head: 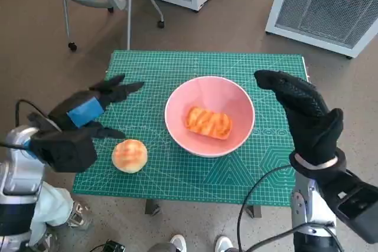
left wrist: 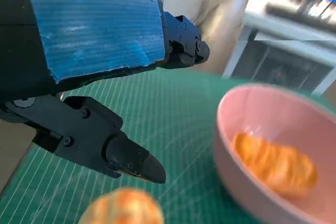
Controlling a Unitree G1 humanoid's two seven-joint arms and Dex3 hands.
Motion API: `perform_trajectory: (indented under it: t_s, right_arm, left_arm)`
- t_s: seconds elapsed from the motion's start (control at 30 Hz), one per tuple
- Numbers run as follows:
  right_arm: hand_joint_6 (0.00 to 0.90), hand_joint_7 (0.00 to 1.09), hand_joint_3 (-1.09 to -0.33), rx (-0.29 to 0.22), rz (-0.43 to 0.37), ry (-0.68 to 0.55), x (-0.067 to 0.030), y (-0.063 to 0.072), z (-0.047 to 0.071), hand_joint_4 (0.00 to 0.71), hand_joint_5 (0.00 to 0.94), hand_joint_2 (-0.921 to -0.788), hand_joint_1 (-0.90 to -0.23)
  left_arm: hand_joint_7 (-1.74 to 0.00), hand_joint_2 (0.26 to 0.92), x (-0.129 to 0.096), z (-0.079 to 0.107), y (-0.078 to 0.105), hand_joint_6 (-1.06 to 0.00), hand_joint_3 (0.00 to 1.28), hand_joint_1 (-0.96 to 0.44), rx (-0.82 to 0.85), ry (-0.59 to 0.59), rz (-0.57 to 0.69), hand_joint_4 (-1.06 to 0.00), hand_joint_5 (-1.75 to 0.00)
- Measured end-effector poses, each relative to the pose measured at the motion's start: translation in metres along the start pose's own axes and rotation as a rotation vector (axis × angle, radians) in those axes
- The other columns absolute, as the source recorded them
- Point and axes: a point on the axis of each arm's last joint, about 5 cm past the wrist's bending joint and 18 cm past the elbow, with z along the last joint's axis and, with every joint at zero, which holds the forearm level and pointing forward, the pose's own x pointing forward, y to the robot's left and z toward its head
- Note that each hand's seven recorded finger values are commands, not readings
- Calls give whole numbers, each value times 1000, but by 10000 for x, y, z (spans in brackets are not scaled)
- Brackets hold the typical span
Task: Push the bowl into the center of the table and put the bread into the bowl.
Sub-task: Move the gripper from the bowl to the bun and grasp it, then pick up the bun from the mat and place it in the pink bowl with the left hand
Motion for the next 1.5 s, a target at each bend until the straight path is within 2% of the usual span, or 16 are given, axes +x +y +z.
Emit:
perform_trajectory:
  t_s: [0.3,0.7,1.03,1.5]
  right_arm:
    - [-1,481,-694,4,13,7,1,-4,-16,79,0,-921,-672]
    - [-1,467,-692,3,27,4,18,-17,-17,76,0,-921,-673]
    - [-1,464,-692,-2,29,6,18,-29,-13,74,0,-921,-674]
    - [-1,463,-694,-5,31,9,21,-31,-14,72,0,-921,-682]
  left_arm:
    - [-21,794,30,-29,-117,-321,0,-222,-13,96,-94,-123,-10]
    - [-8,770,111,-71,-322,-330,0,-185,-19,225,-231,-150,-6]
    - [-18,750,185,-106,-490,-366,0,-213,33,353,-379,-172,-7]
    - [-40,744,290,-31,-501,-434,0,-230,158,403,-459,-254,-24]
